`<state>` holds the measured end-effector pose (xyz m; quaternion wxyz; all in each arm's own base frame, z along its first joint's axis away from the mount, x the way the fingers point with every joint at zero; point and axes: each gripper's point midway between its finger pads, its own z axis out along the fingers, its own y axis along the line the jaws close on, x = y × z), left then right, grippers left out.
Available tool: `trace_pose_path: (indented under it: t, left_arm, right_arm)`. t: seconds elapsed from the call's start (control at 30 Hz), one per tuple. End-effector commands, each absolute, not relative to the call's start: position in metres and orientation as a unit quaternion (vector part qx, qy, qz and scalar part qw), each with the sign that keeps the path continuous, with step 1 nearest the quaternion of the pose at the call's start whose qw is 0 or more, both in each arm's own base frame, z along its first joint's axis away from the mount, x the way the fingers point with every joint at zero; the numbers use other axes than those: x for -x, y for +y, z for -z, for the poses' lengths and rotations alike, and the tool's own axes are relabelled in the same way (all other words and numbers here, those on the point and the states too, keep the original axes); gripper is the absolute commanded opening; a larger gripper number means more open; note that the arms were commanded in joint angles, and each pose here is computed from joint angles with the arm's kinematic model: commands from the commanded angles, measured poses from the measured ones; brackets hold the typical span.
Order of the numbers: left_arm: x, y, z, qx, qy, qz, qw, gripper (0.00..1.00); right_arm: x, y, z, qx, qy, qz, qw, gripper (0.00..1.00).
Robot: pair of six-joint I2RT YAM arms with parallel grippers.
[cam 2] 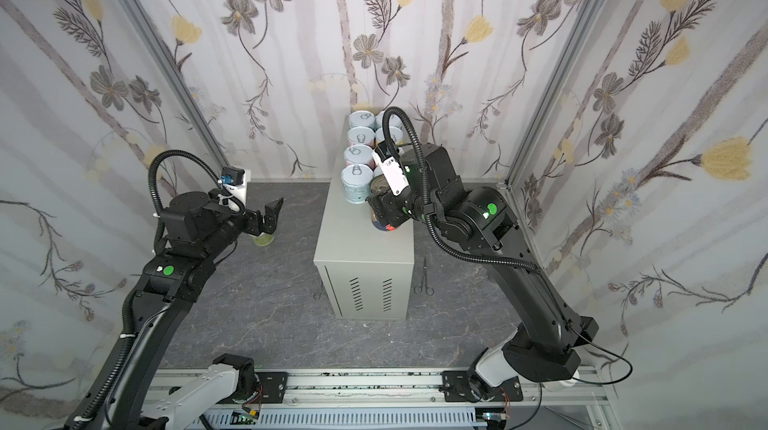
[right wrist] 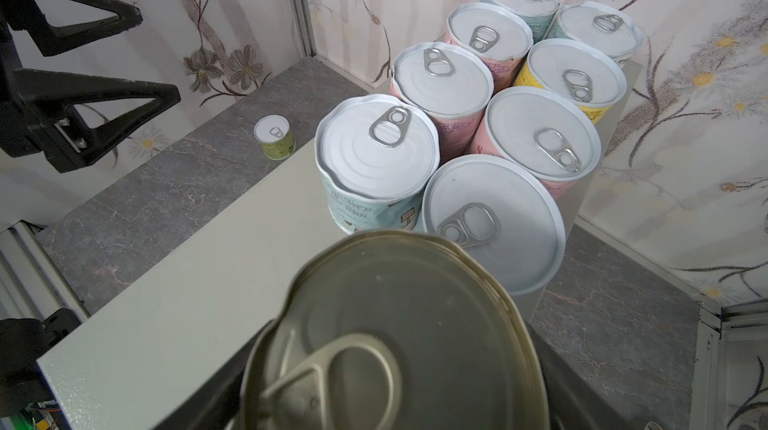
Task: Place and organize the canned foods onto the counter
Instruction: 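Lower the blue tomato can beside the front cans with the right gripper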
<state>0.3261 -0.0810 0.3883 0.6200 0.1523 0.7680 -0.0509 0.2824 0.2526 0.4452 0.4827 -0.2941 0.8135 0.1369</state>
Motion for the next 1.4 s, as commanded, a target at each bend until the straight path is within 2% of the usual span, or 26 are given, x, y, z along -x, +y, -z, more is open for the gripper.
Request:
trace_pose_path:
  t: [0.0, 0.17, 0.33, 0.63, 0.97, 1.37]
  left_arm:
    - [-0.327, -0.081, -0.397, -0.157, 0.757, 0.047, 0.633, 1.00]
    - [-0.331, -0.081, -0.393, -0.158, 0.760, 0.041, 0.629, 1.00]
    - [-0.333, -0.082, -0.392, -0.164, 0.759, 0.039, 0.629, 1.00]
    - [-0.349, -0.079, -0.389, -0.158, 0.765, 0.022, 0.624, 1.00]
    - [-0.355, -0.081, -0.386, -0.156, 0.755, 0.023, 0.637, 1.00]
    - [-0.368, -0.080, -0.378, -0.151, 0.764, 0.017, 0.627, 1.00]
  right_arm:
    - [-0.284, 0.250, -0.454, 0.291, 0.805, -0.131, 0.500, 0.88]
    - [-0.279, 0.243, -0.468, 0.289, 0.784, -0.135, 0.532, 1.00]
    - [-0.264, 0.235, -0.472, 0.286, 0.745, -0.165, 0.580, 1.00]
    - [-0.243, 0.226, -0.439, 0.242, 0.681, -0.243, 0.647, 1.00]
    - [-0.251, 0.228, -0.409, 0.211, 0.673, -0.248, 0.664, 1.00]
    - [-0.259, 0.242, -0.397, 0.222, 0.673, -0.232, 0.666, 0.94]
